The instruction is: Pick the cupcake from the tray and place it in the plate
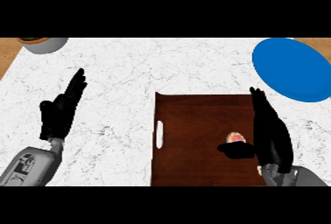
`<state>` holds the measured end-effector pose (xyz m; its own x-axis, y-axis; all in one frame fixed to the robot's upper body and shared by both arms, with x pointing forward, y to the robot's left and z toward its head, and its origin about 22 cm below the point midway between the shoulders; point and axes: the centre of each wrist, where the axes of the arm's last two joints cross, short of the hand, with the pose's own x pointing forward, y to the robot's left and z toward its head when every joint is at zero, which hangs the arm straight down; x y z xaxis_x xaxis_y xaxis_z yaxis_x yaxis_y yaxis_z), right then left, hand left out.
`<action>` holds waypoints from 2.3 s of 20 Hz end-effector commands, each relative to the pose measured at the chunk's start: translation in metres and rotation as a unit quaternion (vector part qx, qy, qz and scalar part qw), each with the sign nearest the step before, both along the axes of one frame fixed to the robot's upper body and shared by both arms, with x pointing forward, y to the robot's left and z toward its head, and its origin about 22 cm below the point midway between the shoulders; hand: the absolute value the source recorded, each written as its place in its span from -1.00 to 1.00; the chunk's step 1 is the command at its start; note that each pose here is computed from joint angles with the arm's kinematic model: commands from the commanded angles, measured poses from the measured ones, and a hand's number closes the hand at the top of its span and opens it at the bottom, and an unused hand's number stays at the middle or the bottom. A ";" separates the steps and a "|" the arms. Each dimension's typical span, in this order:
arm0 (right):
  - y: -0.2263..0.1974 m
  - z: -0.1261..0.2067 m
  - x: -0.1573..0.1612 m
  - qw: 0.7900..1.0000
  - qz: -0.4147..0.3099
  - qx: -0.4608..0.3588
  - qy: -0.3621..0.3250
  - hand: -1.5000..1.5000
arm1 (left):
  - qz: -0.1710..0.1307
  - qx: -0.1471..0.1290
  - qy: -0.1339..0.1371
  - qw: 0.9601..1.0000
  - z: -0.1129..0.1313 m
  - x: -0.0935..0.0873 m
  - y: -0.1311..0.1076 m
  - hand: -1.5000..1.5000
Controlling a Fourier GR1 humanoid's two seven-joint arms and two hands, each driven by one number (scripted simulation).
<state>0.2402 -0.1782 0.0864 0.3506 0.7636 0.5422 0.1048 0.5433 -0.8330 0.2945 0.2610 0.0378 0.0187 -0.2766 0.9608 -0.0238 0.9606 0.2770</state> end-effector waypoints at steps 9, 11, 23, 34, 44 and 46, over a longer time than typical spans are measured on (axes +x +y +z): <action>-0.006 0.048 0.003 0.988 -0.047 -0.022 0.144 -1.00 | -0.020 0.003 -0.008 1.000 0.018 0.004 -0.009 0.00; -0.011 0.049 -0.009 0.987 -0.044 -0.014 0.153 -1.00 | -0.011 -0.007 -0.007 1.000 0.000 0.003 -0.011 0.00; -0.010 -0.006 0.026 0.971 -0.049 -0.021 0.235 -1.00 | -0.015 0.000 -0.010 1.000 -0.011 0.011 -0.019 0.00; -0.034 -0.055 0.009 0.964 -0.054 -0.012 0.259 -1.00 | -0.009 -0.010 0.003 1.000 -0.008 0.006 -0.004 0.00; -0.041 -0.067 0.009 0.975 -0.047 -0.056 0.210 1.00 | -0.014 -0.002 -0.007 1.000 0.009 0.011 -0.014 0.00; -0.028 -0.059 0.017 0.976 -0.052 -0.055 0.203 1.00 | -0.008 -0.004 -0.005 1.000 -0.005 0.012 -0.010 0.00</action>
<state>0.2484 -0.2124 0.0267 0.5883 0.7629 0.2680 -0.2076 0.4628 -0.8618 0.3047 0.2514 0.0370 0.0015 -0.2734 0.9619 -0.0041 0.9619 0.2734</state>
